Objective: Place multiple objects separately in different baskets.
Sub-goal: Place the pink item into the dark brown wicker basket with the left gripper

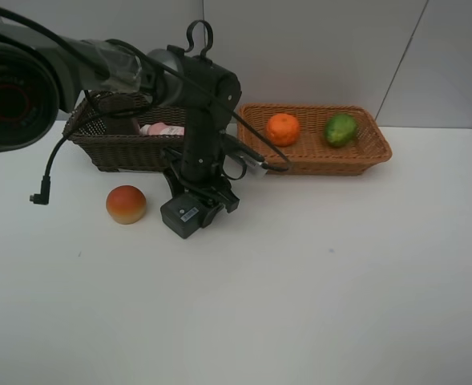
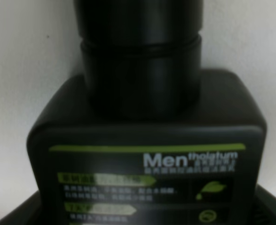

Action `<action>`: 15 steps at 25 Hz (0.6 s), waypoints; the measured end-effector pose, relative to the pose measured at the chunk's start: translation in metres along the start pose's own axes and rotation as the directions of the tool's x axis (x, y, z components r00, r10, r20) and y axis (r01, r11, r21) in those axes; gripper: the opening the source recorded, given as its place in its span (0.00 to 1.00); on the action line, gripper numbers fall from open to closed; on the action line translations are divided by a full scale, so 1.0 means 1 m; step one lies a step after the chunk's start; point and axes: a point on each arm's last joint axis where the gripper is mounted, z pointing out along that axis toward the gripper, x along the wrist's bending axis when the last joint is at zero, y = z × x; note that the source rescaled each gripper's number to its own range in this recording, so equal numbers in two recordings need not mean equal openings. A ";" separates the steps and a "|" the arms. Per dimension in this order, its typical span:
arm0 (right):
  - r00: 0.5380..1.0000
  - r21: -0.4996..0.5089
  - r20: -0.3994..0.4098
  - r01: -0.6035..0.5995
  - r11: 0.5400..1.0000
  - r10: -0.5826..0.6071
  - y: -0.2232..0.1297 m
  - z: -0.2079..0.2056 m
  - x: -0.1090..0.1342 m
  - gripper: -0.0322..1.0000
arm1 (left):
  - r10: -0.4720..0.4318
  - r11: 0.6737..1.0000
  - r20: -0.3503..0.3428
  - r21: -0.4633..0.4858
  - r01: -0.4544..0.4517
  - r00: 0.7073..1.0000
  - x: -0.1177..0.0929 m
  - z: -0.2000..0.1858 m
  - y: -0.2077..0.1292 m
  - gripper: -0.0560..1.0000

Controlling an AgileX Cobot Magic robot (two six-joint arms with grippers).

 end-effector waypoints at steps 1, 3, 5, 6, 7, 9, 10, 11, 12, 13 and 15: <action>1.000 0.000 0.000 0.000 1.000 0.000 0.000 0.000 0.000 0.80 | 0.000 1.000 0.000 0.000 0.000 1.000 0.000 0.000 0.000 0.84; 1.000 0.000 0.000 0.000 1.000 0.000 0.000 0.000 0.000 0.80 | 0.000 1.000 0.001 0.000 0.000 1.000 0.000 0.000 0.000 0.84; 1.000 0.000 0.000 0.000 1.000 0.000 0.000 0.000 0.000 0.80 | 0.000 1.000 0.001 0.000 0.000 1.000 0.000 0.000 0.000 0.84; 1.000 0.000 0.000 0.000 1.000 0.000 0.000 0.000 0.000 0.80 | 0.000 1.000 0.001 0.000 0.000 1.000 0.000 0.000 0.000 0.84; 1.000 0.000 0.000 0.000 1.000 0.000 0.000 0.000 0.000 0.80 | 0.000 1.000 0.001 0.000 0.000 1.000 0.000 0.000 0.000 0.84; 1.000 0.000 0.000 0.000 1.000 0.000 0.000 0.000 0.000 0.80 | 0.001 1.000 0.001 0.000 -0.001 1.000 0.000 0.000 0.000 0.84; 1.000 0.000 0.000 0.000 1.000 0.000 0.000 0.000 0.000 0.80 | 0.001 1.000 0.001 0.000 -0.001 1.000 0.000 0.000 0.000 0.84; 1.000 0.000 0.000 0.000 1.000 0.000 0.000 0.000 0.000 0.80 | 0.001 1.000 0.001 0.000 -0.001 1.000 0.000 0.000 0.000 0.84; 1.000 0.000 0.000 0.000 1.000 0.000 0.000 0.000 0.000 0.80 | 0.001 1.000 0.001 0.000 -0.001 1.000 0.000 0.000 0.000 0.84; 1.000 0.000 0.000 0.000 1.000 0.000 0.000 0.000 0.000 0.80 | 0.001 1.000 0.001 0.000 -0.001 1.000 0.000 0.000 0.000 0.84; 1.000 0.000 0.000 0.000 1.000 0.000 0.000 0.000 0.000 0.80 | 0.004 1.000 0.000 0.000 -0.004 1.000 -0.002 0.000 0.000 0.84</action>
